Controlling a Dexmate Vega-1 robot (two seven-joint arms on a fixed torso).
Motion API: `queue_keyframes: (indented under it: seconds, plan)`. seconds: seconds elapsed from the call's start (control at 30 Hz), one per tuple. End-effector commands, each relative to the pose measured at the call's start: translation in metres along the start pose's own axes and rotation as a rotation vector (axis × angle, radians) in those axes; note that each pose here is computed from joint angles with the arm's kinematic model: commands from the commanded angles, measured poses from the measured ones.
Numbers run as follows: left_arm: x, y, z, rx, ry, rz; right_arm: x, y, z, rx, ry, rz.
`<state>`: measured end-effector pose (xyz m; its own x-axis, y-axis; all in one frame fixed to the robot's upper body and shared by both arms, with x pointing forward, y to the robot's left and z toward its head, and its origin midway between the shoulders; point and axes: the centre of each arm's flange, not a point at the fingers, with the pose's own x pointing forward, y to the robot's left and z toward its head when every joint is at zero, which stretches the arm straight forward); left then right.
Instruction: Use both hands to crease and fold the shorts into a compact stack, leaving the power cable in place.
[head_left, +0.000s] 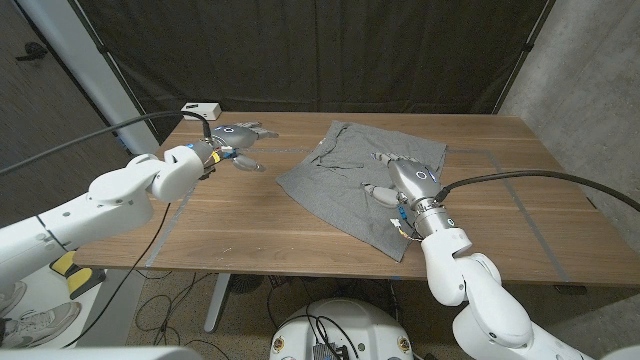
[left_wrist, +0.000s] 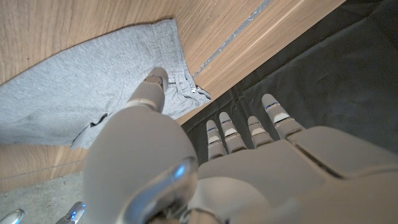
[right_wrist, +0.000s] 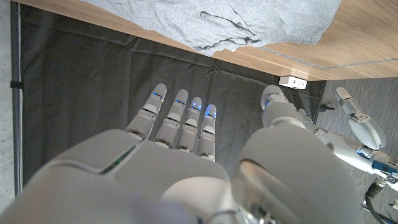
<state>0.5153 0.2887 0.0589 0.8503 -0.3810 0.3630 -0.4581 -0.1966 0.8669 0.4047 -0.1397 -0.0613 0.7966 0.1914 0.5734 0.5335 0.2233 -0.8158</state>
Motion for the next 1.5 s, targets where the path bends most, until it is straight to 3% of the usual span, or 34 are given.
queue_keyframes:
  seconds: [0.03, 0.4, 0.67, 1.03, 1.5]
  plan:
    - [0.004, -0.007, 0.0, 0.073, 0.004, -0.016, -0.009, 0.006, 0.007, -0.026, 0.032, 0.05]
    - [0.011, -0.014, 0.002, 0.091, -0.011, -0.035, -0.016, 0.014, 0.011, -0.041, 0.054, 0.091]
    - [0.02, -0.02, 0.004, 0.098, -0.024, -0.053, -0.019, 0.017, 0.012, -0.068, 0.085, 0.157]
    - [0.034, -0.027, 0.012, 0.152, -0.044, -0.068, -0.023, 0.028, 0.007, -0.049, 0.133, 0.212]
    - [0.042, -0.037, 0.016, 0.207, -0.043, -0.084, -0.027, 0.036, 0.007, -0.059, 0.157, 0.265]
